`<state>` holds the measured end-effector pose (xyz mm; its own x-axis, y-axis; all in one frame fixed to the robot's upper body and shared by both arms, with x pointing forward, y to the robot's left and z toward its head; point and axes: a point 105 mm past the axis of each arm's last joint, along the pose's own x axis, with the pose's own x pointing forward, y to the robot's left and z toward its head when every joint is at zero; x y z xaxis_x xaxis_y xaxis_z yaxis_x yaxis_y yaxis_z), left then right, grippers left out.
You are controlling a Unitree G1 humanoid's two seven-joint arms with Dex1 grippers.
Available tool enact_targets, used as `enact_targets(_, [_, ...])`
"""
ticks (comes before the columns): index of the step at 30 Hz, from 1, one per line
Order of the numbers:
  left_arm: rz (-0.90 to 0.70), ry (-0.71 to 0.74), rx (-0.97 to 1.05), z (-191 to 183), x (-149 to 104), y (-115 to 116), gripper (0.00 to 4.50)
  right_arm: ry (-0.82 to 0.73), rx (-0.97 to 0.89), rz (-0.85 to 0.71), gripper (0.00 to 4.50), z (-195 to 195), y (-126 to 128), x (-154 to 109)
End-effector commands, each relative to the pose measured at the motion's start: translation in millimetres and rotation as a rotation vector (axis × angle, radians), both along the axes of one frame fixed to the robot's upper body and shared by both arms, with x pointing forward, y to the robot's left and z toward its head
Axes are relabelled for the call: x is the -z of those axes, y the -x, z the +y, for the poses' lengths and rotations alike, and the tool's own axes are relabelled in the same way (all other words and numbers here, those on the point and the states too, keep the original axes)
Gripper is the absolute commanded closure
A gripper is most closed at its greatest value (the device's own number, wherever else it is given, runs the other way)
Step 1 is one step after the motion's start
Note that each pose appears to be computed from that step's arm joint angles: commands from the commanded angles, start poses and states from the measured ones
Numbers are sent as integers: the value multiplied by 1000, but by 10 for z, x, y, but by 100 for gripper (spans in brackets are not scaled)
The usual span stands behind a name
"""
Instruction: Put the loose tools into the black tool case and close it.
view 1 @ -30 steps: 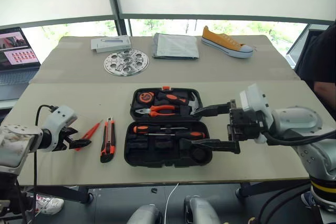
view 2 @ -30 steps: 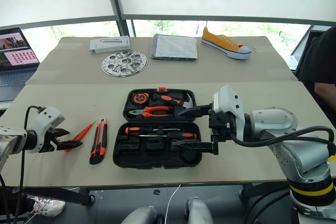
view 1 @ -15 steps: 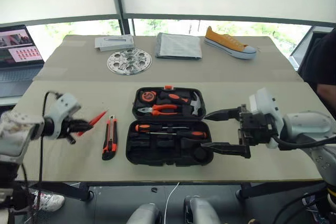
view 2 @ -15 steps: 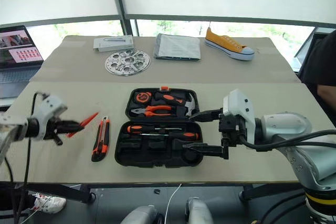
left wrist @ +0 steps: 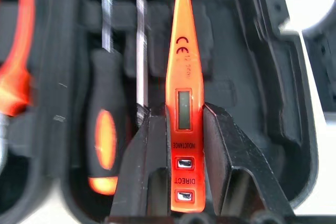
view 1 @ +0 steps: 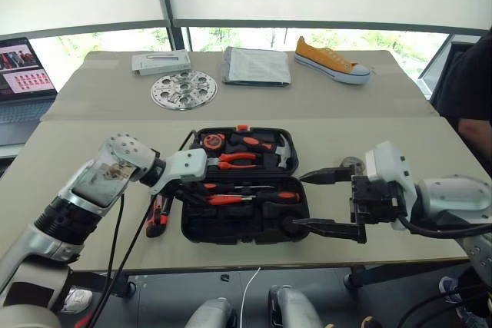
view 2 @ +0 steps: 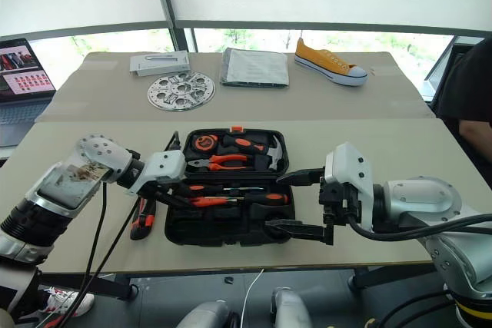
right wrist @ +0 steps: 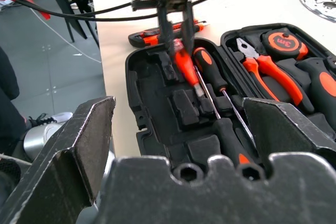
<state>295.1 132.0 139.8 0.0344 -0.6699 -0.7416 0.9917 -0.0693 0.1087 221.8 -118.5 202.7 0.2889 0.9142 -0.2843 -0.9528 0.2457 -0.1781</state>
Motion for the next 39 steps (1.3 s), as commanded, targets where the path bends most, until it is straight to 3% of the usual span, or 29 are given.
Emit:
enact_targets(1, [-10,-34,4,-71,-16,-10,408,-21,5,-54,0,19,49,-96])
enact_targets(16, [31,-68,-49,-115,98,-80,408,-46,34,-68,0,22,40,-113])
enact_targets(18, [38,-54,-34,-122,55,-50,308,-46,34,-68,0,22,39,-106])
enact_targets(19, [42,-44,-34,-123,29,-40,292,-45,33,-68,0,24,40,-102])
enact_targets(26, [97,158,-39,-138,-381,69,51,-47,22,-53,0,38,58,-70])
enact_targets(29, [66,238,-77,-106,-441,15,51,-46,25,-49,0,32,51,-58])
enact_targets(30, [53,260,-109,-90,-417,-33,74,-46,26,-48,0,30,49,-54])
enact_targets(32, [37,291,-150,-67,-325,-95,127,-45,27,-46,0,29,47,-45])
enact_targets(39, [50,376,-209,-128,-42,-100,388,-42,32,-44,0,19,41,-33])
